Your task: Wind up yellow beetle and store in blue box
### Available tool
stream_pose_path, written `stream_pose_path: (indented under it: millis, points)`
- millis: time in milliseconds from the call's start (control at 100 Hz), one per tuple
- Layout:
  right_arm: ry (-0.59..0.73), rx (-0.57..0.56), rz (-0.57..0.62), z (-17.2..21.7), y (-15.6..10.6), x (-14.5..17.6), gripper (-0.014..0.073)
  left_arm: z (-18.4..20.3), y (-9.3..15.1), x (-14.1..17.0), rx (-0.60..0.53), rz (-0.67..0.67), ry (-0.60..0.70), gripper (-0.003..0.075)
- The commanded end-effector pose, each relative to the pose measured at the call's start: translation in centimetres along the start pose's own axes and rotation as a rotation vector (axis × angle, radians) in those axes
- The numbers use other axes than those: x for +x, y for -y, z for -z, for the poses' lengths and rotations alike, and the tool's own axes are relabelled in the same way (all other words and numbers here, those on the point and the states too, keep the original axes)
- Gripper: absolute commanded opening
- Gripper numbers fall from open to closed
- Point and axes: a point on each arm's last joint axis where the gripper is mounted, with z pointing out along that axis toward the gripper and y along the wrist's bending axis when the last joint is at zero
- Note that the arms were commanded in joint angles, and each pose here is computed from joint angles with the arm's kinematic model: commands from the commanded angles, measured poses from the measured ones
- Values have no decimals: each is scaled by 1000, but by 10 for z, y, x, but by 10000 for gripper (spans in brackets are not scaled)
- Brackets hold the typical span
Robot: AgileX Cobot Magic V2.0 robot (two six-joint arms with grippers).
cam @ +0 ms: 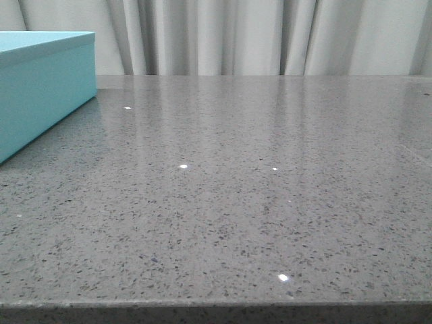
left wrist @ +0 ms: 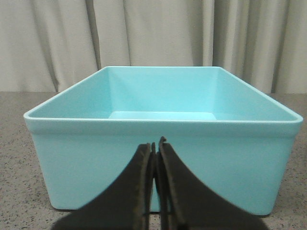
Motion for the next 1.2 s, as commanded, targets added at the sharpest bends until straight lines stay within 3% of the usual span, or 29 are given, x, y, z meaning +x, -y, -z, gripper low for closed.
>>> stream_pose_path:
  millis: [0, 180, 380, 510, 880, 1190]
  points:
    - [80, -25, 31, 0, -3, -11, -65, 2, 0, 5, 3, 19, 67, -20]
    - [84, -38, 39, -6, -3, 1, -65, 2, 0, 5, 3, 19, 67, -20]
    - [256, -53, 9, -14, -4, 10, -65, 2, 0, 5, 3, 19, 67, -20]
    - [342, 32, 37, -15, 3, 20, -65, 2, 0, 5, 3, 19, 67, -20]
    - [332, 219, 51, -10, 21, 67, -65, 2, 0, 5, 3, 19, 67, -20]
    - [280, 248, 35, -10, 24, 80, -65, 2, 0, 5, 3, 19, 67, -20]
